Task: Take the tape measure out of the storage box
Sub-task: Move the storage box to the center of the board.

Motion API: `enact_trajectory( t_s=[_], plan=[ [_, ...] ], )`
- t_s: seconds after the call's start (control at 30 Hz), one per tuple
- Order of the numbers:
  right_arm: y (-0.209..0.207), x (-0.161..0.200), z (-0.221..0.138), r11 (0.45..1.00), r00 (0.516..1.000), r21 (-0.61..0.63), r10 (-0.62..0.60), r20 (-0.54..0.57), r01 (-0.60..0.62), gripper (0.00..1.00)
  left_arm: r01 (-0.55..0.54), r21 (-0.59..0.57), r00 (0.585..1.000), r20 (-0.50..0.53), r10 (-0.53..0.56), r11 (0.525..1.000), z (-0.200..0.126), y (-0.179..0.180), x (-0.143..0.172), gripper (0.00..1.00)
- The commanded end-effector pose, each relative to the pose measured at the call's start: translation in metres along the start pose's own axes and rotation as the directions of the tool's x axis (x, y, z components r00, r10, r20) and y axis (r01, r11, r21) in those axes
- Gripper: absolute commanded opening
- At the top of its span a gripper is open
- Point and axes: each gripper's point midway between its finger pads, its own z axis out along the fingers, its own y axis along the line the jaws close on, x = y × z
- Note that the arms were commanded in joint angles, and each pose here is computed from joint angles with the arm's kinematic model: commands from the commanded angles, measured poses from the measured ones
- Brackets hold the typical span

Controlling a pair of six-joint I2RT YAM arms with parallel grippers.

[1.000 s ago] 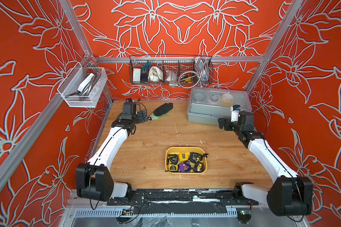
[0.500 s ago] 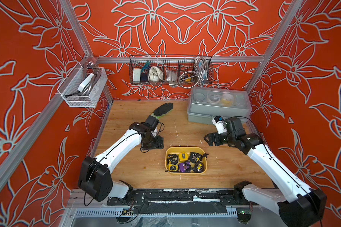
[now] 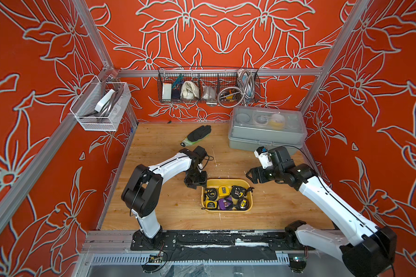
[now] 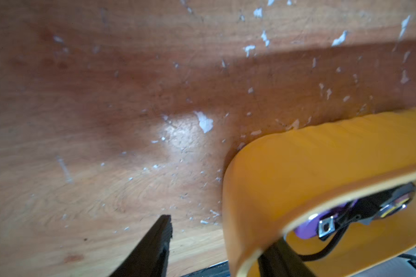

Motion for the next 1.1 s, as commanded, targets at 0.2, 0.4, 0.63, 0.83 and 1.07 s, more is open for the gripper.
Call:
enact_trajectory(
  t_s=[0.2,0.4,0.63,0.83,1.07],
  plan=[
    [-0.001,0.013,0.005,1.000,0.999,0.004,0.024,-0.024,-0.024,0.86,0.027,-0.069,0.998,0.058,-0.023,0.997,-0.001,0.008,-0.020,0.21],
    [-0.002,0.018,0.006,1.000,0.999,0.008,0.027,-0.034,-0.027,0.85,0.170,-0.028,0.980,0.105,-0.166,0.985,-0.007,0.036,-0.025,0.13],
    [0.002,0.017,0.010,0.999,0.999,-0.022,0.036,-0.029,-0.037,0.85,0.153,-0.008,0.977,0.152,-0.150,0.988,-0.020,0.045,-0.034,0.33],
    [0.006,0.015,0.012,0.999,0.999,-0.043,0.029,-0.029,-0.030,0.85,0.035,-0.074,0.986,0.167,-0.022,0.997,-0.029,0.042,-0.060,0.46],
    [0.005,0.018,0.004,0.999,1.000,-0.032,0.017,-0.014,-0.017,0.86,-0.042,-0.101,0.978,0.199,0.061,0.994,-0.068,0.029,-0.048,0.78]
  ],
)
